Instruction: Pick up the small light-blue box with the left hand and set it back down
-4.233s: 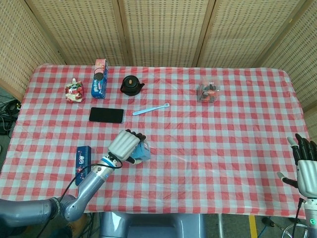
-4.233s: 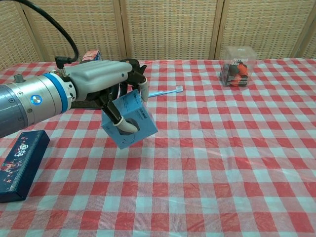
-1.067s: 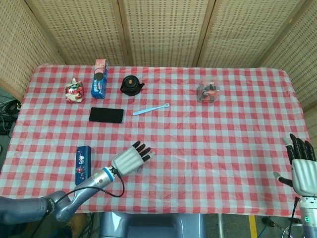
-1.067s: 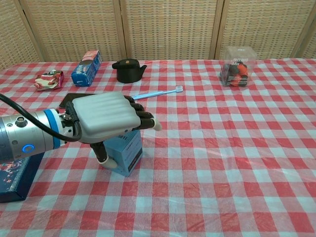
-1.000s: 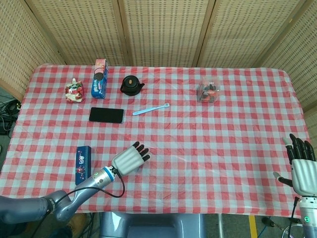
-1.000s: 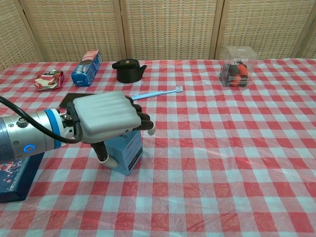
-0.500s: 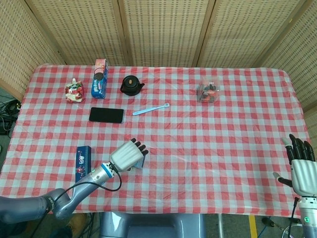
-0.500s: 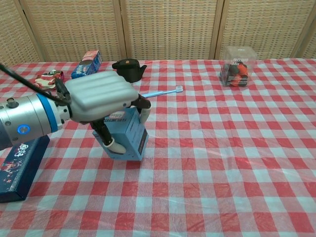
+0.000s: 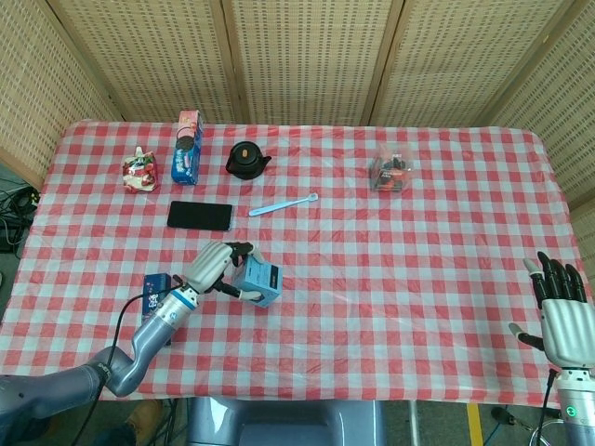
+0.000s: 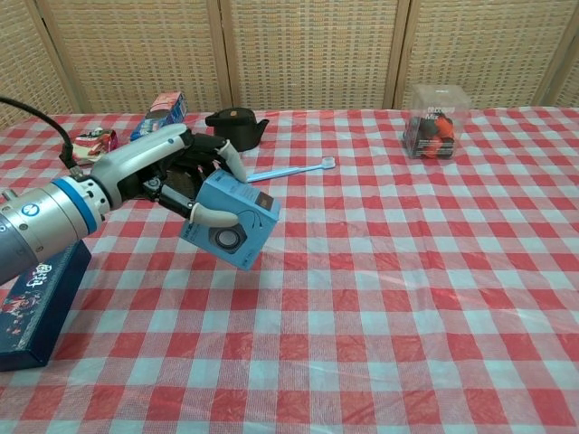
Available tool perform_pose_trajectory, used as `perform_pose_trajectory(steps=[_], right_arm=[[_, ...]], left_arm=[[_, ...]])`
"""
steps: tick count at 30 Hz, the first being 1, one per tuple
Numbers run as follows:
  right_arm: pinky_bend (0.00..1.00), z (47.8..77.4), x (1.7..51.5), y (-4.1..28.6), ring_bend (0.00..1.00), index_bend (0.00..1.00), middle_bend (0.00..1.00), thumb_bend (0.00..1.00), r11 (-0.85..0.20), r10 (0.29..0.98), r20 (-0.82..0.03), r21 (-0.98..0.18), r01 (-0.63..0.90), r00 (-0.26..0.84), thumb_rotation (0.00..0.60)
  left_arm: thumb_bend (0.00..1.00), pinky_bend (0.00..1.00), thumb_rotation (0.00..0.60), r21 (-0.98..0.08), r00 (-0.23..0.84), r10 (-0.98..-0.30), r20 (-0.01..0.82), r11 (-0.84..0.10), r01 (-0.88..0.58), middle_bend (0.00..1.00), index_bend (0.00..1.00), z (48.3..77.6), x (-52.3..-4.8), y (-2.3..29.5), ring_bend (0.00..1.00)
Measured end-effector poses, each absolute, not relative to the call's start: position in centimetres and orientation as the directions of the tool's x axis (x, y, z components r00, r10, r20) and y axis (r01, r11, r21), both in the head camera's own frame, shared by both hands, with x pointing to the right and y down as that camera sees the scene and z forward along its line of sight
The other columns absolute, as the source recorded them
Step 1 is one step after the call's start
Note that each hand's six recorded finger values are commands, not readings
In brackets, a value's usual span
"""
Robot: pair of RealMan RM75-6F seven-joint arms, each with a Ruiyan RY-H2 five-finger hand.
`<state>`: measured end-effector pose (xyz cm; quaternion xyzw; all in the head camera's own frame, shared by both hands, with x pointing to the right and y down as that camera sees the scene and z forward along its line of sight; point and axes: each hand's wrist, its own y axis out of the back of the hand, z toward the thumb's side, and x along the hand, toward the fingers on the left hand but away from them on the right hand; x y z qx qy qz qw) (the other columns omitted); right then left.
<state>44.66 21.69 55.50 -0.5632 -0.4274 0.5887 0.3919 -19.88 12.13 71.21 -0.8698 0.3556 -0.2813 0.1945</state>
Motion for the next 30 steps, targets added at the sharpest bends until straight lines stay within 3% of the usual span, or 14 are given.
perform_pose_trajectory(steps=[5,8,11,13,14,19,25,30], right_arm=[[0.0,55.5,44.7,21.7,0.0,0.06,0.0,0.0,-0.329,0.942,-0.33,-0.944,0.021,-0.06,0.6],[0.0,55.6,44.7,21.7,0.0,0.06,0.0,0.0,-0.33,0.942,-0.33,-0.944,0.021,-0.059,0.6],[0.0,55.6,44.7,21.7,0.0,0.06,0.0,0.0,-0.33,0.942,-0.331,-0.944,0.02,-0.059,0.6],[0.0,55.6,44.8,21.7,0.0,0.06,0.0,0.0,-0.331,0.942,-0.331,-0.944,0.02,-0.061,0.6],[0.0,55.6,44.8,21.7,0.0,0.06,0.0,0.0,-0.331,0.942,-0.331,-0.944,0.02,-0.062,0.6],[0.0,55.5,44.7,21.7,0.0,0.06,0.0,0.0,-0.327,0.943,-0.328,-0.945,0.024,-0.06,0.6],[0.0,55.2,44.6,21.8,0.0,0.06,0.0,0.0,-0.324,0.944,-0.325,-0.946,0.028,-0.054,0.6],[0.0,55.1,44.5,21.9,0.0,0.06,0.0,0.0,-0.324,0.945,-0.325,-0.946,0.029,-0.048,0.6]], left_arm=[[0.0,0.52,0.6,-0.497,0.564,-0.746,0.353,-0.661,-0.562,0.55,0.57,73.8,-20.7,12.8,0.52],[0.0,0.46,0.6,-0.492,0.578,-0.746,0.33,-0.659,-0.57,0.49,0.52,74.4,-20.1,13.8,0.48],[0.0,0.27,0.6,-0.485,0.597,-0.738,0.316,-0.666,-0.566,0.25,0.32,74.6,-19.7,14.6,0.27],[0.0,0.09,0.6,-0.485,0.605,-0.735,0.307,-0.668,-0.564,0.04,0.1,74.6,-19.6,14.8,0.07],[0.0,0.04,0.6,-0.481,0.611,-0.734,0.298,-0.668,-0.568,0.0,0.04,74.5,-19.6,15.0,0.02],[0.0,0.0,0.6,-0.472,0.65,-0.714,0.26,-0.681,-0.56,0.0,0.0,73.7,-19.7,15.2,0.0],[0.0,0.0,0.6,-0.483,0.675,-0.711,0.197,-0.669,-0.565,0.0,0.0,70.7,-21.5,14.0,0.0],[0.0,0.0,0.6,-0.597,0.664,-0.735,0.14,-0.598,-0.536,0.0,0.0,67.2,-24.2,12.6,0.0]])
